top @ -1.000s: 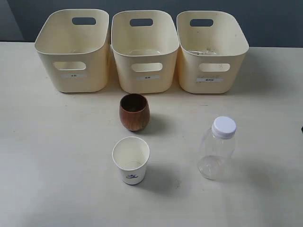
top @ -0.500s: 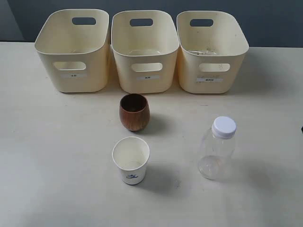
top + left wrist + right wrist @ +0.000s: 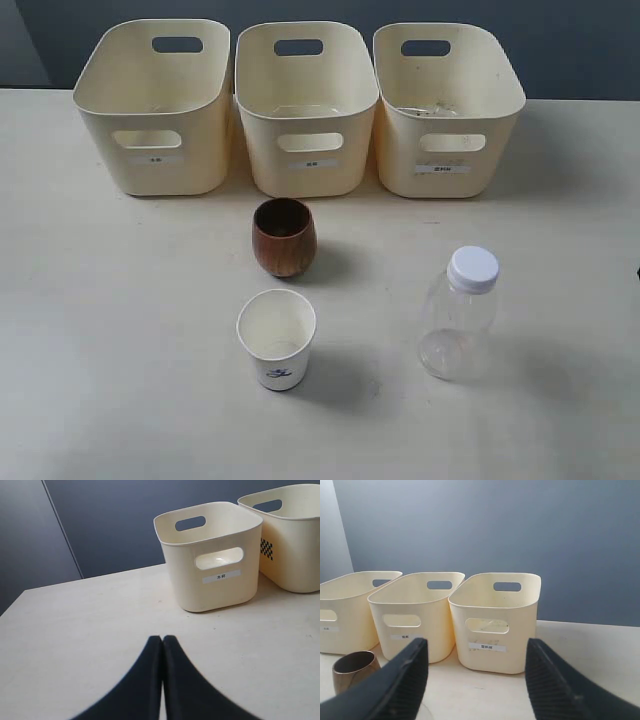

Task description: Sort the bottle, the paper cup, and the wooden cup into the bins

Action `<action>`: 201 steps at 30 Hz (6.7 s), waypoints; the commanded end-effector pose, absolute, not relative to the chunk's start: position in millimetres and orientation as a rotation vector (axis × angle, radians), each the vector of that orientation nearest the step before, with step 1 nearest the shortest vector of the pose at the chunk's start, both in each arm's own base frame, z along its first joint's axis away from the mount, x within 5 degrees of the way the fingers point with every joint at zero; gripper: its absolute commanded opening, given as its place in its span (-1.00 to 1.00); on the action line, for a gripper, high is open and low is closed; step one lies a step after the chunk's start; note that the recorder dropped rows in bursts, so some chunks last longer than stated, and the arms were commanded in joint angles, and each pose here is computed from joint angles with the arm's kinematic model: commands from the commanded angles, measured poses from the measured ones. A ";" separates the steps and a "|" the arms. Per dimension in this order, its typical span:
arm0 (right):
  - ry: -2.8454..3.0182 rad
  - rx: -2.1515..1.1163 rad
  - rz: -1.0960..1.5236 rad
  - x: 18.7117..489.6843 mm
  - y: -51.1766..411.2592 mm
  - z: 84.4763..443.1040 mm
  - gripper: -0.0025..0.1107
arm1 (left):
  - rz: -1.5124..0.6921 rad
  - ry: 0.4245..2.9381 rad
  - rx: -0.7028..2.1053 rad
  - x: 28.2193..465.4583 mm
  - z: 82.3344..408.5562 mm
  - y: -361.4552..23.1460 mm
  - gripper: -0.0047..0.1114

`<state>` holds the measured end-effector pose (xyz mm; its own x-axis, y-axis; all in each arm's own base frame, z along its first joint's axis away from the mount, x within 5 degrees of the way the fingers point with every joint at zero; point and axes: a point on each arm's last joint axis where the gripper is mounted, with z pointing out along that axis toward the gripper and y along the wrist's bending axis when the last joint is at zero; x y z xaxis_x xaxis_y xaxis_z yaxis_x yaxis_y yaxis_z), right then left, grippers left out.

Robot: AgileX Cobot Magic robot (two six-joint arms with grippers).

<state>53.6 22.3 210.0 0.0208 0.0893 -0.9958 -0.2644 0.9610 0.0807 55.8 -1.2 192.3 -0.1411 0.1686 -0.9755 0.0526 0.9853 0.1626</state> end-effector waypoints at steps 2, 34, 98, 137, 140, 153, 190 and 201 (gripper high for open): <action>1.523 -0.137 0.259 53.6 21.4 209.7 0.02 | 0.093 1.708 0.164 55.5 192.2 -1.5 -0.92; 1.327 -0.197 0.551 41.8 38.8 239.2 0.02 | 0.093 1.708 0.164 55.5 192.2 -1.5 -0.92; 1.714 -0.471 0.634 151.1 61.5 182.0 0.67 | 0.093 1.708 0.164 55.5 192.2 -1.5 -0.92; 1.820 -0.415 0.585 173.1 57.1 174.5 0.34 | 0.093 1.708 0.164 55.5 192.2 -1.5 -0.92; 1.819 -0.404 0.636 175.8 59.5 169.5 0.34 | 0.093 1.708 0.164 55.5 192.2 -1.5 -0.92; 1.764 -0.413 0.734 177.4 65.0 167.6 0.34 | 0.093 1.708 0.164 55.5 192.2 -1.5 -0.92; 1.882 -0.491 0.737 171.7 66.9 156.7 0.34 | 0.097 1.708 0.167 55.5 192.2 -1.4 -0.92; 1.904 -0.459 0.714 173.3 64.7 155.3 0.21 | 0.097 1.708 0.167 55.5 192.2 -1.4 -0.92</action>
<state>171.9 66.2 157.4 -0.4028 -0.0028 -0.9153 -0.6190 0.7375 0.2701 55.8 -1.2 192.3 -0.1411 0.1686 -0.9755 0.0526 0.9853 0.1626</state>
